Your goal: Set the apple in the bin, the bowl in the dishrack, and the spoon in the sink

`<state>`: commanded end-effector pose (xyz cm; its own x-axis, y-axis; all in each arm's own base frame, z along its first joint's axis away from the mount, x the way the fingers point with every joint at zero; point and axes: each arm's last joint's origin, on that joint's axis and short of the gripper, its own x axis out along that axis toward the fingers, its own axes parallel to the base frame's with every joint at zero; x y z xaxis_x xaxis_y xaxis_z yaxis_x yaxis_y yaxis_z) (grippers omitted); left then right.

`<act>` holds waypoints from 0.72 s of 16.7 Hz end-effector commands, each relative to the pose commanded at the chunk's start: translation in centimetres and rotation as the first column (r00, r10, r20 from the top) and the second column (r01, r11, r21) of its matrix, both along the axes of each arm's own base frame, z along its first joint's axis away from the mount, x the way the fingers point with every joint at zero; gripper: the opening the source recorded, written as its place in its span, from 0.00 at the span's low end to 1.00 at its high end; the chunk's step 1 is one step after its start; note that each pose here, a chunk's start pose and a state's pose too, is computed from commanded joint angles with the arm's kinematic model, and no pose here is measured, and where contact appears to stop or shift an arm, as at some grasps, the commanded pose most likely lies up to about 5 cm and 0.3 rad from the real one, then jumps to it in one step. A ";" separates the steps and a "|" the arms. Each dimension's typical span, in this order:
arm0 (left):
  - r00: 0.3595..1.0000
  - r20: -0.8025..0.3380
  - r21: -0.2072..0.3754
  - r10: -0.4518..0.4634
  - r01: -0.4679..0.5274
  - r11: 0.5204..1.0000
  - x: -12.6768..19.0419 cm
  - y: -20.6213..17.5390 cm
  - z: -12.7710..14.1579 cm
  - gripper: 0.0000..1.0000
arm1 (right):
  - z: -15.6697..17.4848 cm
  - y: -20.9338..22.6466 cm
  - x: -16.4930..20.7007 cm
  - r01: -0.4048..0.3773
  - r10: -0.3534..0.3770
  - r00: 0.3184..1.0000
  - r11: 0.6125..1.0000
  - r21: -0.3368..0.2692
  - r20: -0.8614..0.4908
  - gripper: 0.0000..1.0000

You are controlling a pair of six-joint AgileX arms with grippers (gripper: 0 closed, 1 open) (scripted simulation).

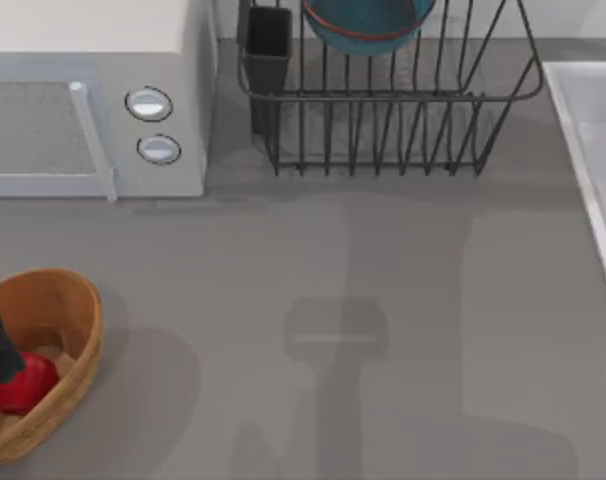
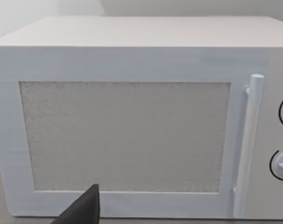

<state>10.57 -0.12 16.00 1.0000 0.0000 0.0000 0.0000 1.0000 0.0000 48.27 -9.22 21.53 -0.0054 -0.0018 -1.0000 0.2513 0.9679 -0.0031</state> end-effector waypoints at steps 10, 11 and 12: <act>1.000 0.000 0.000 0.000 0.000 1.000 0.0 0.0 0.0 1.00 | -1.3 2.2 1.8 -0.008 0.009 0.999 1.000 -0.012 0.041 0.00; 1.000 0.000 0.000 0.000 0.000 1.000 0.0 0.0 0.0 1.00 | -1.3 2.0 1.7 -0.002 0.002 0.999 1.000 -0.010 0.041 0.00; 1.000 0.000 0.000 0.000 0.000 1.000 0.0 0.0 0.0 1.00 | -1.3 2.0 1.7 -0.002 0.003 0.999 1.000 -0.010 0.042 0.00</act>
